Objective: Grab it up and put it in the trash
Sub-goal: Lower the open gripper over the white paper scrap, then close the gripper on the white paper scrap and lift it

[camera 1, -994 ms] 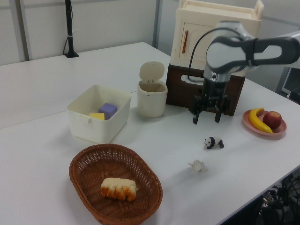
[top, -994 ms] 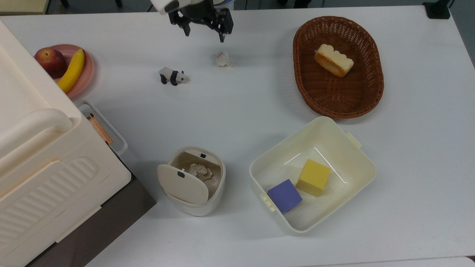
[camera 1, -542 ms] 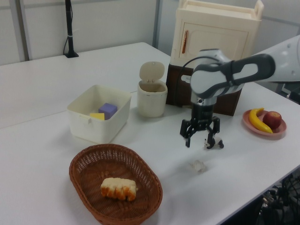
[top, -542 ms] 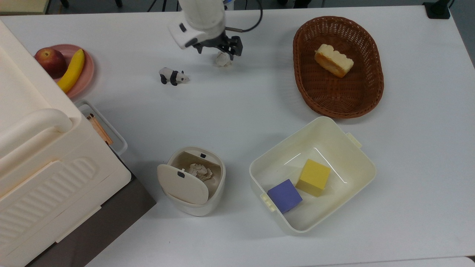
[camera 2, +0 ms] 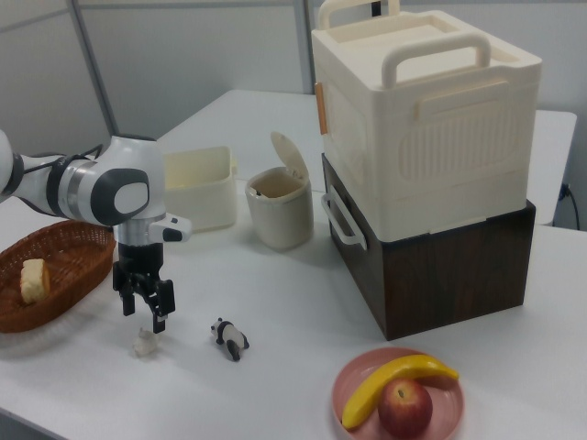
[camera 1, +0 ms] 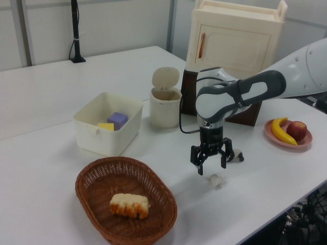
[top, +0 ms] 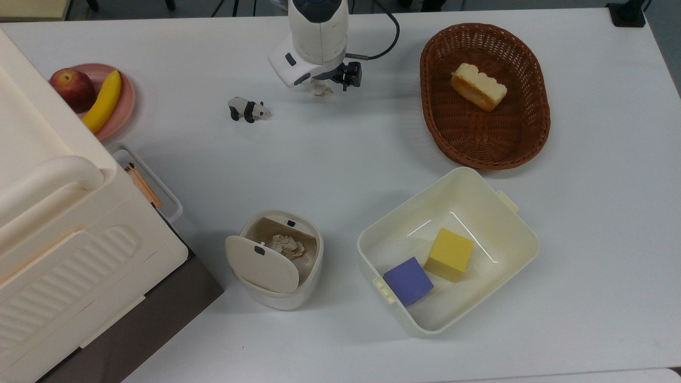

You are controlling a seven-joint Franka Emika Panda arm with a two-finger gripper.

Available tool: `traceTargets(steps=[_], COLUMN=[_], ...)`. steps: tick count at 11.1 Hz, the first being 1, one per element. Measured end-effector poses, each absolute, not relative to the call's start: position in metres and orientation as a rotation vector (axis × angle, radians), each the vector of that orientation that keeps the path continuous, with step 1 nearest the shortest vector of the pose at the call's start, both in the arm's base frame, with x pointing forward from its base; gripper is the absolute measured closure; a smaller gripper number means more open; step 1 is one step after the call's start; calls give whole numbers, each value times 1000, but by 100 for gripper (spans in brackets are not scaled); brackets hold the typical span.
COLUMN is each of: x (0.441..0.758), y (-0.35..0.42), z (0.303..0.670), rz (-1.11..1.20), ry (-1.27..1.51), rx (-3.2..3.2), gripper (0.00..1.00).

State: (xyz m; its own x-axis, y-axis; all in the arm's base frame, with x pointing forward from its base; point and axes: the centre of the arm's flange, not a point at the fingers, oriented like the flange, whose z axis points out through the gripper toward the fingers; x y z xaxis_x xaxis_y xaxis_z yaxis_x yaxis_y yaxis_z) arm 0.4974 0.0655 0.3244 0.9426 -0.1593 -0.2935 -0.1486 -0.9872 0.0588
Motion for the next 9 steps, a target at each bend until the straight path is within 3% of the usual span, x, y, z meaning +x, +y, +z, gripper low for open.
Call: traceTargets(steps=[7, 9], x=[496, 496], y=[64, 64], z=[298, 290], rz=[-538, -559], ry=[-228, -223], rx=[3026, 3016], gripper=[0, 17])
